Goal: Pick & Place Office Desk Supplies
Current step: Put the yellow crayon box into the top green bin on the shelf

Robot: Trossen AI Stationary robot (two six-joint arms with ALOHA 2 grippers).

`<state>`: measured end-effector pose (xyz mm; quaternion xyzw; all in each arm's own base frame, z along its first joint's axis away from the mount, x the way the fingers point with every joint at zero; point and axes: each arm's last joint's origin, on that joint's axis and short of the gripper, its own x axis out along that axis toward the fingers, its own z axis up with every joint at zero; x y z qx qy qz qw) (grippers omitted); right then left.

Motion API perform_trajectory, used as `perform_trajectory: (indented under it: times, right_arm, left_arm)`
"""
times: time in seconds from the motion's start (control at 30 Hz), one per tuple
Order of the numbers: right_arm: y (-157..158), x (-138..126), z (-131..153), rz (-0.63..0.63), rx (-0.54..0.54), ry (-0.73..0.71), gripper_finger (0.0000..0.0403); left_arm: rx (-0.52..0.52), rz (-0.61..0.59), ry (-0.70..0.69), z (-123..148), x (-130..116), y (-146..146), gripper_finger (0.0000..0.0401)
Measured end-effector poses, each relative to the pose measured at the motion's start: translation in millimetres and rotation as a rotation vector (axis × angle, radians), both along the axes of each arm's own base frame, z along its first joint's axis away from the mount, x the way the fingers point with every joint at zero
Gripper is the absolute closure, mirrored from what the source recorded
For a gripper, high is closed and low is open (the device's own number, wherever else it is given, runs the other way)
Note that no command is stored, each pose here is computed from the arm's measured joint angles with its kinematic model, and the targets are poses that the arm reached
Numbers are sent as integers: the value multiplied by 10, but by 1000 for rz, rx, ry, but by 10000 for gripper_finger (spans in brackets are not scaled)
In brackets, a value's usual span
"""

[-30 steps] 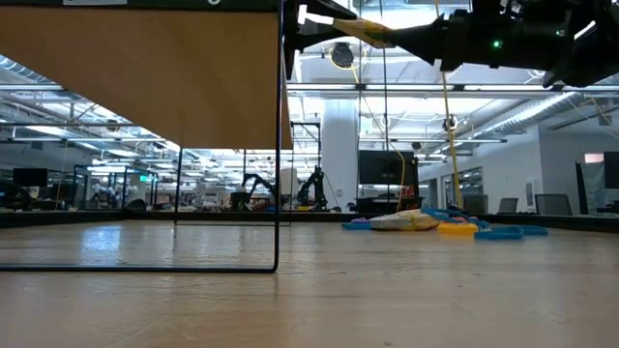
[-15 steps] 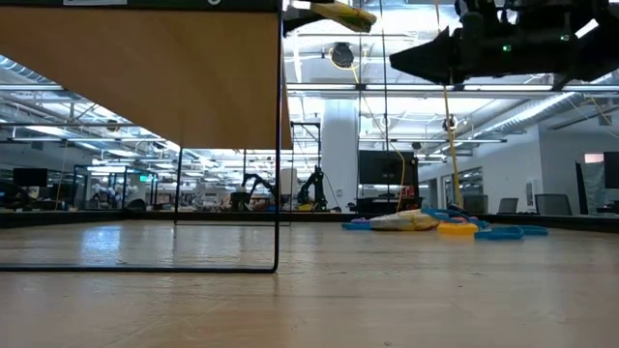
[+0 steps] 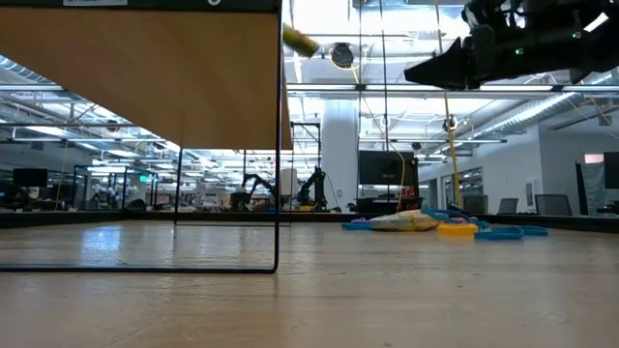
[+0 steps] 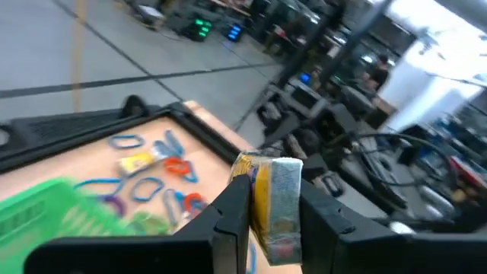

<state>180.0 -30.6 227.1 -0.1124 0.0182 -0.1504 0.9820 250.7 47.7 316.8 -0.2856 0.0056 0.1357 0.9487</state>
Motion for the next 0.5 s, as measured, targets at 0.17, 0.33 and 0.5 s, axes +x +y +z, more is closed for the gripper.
perform_trajectory:
  times: [0.17,0.33,0.5]
  right_arm:
    - [-41,2,-31,-21,4,26,247]
    - [-64,-2,-27,-34,3,21,247]
    - [-76,-4,-29,-40,4,23,247]
  left_arm:
    - [-86,82,-27,-176,-268,-27,324]
    - [-134,197,-46,-325,-485,-30,324]
    - [-180,252,-50,-443,-566,4,324]
